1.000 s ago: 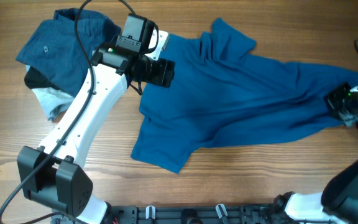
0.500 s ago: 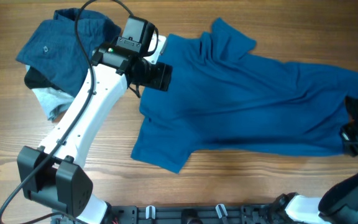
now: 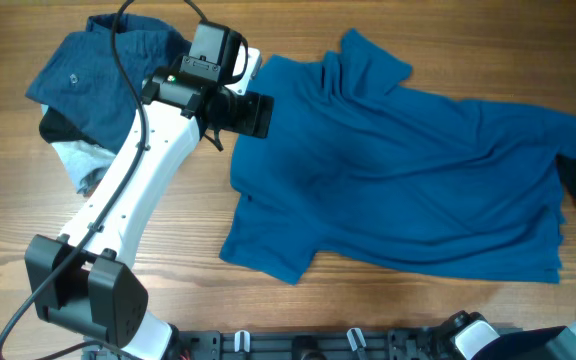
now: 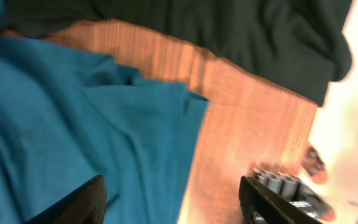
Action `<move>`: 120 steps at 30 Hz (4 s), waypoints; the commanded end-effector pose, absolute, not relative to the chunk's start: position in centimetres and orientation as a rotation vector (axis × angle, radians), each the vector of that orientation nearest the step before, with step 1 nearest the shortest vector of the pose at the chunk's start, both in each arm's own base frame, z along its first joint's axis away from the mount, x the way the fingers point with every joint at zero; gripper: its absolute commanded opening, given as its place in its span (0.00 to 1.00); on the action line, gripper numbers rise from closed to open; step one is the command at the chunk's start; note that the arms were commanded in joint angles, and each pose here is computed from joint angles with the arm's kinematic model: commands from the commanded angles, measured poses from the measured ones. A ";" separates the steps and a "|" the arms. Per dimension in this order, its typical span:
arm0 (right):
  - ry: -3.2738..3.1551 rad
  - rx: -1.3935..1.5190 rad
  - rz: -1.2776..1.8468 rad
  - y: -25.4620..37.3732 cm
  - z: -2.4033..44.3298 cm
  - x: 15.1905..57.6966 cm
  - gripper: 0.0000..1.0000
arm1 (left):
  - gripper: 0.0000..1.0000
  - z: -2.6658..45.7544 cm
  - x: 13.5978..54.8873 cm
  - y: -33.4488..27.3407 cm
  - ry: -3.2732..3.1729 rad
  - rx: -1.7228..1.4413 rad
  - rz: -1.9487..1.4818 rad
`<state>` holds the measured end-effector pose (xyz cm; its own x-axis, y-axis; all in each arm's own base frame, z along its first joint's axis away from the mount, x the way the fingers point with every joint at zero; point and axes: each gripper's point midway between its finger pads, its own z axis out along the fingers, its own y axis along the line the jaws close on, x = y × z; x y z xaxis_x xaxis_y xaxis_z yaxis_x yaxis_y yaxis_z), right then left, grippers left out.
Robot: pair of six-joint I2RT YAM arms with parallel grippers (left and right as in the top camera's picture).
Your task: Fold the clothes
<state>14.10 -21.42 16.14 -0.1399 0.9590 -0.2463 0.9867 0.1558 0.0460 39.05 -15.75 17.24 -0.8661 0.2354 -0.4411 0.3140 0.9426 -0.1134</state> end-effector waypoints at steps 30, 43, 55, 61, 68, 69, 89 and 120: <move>2.533 0.843 0.501 -9.6 17.4 28.4 0.64 | 0.04 -3.8 49.4 -1.2 2.798 -0.154 0.254; 2.543 1.108 0.403 -13.3 5.6 36.8 0.37 | 0.63 14.7 50.4 -11.0 2.498 0.109 -0.127; 2.378 1.470 0.386 -14.6 -9.6 42.0 0.10 | 0.66 26.1 43.0 -15.1 2.368 0.237 -0.213; 2.277 1.405 0.602 -12.9 -8.9 49.3 0.08 | 0.66 27.1 41.4 -16.8 2.357 0.271 -0.247; 2.216 0.935 0.798 -16.3 4.6 55.0 0.50 | 0.70 26.9 41.1 -16.6 2.369 0.268 -0.242; 2.195 0.893 0.801 -17.1 7.1 54.5 0.54 | 0.71 27.2 41.1 -16.5 2.364 0.265 -0.238; 2.532 1.483 0.183 -18.9 15.0 26.2 0.79 | 1.00 26.4 32.4 -10.0 2.670 -0.098 -0.315; 2.680 1.579 0.207 -17.3 7.5 23.7 0.05 | 1.00 15.3 24.9 -10.1 3.137 -0.322 -0.396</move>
<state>22.00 -16.96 3.94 -0.4333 0.8890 0.1480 0.9006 0.4333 0.0342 27.16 -8.88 17.36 -0.9818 -0.1769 -0.0695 -0.1617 0.9696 -0.1839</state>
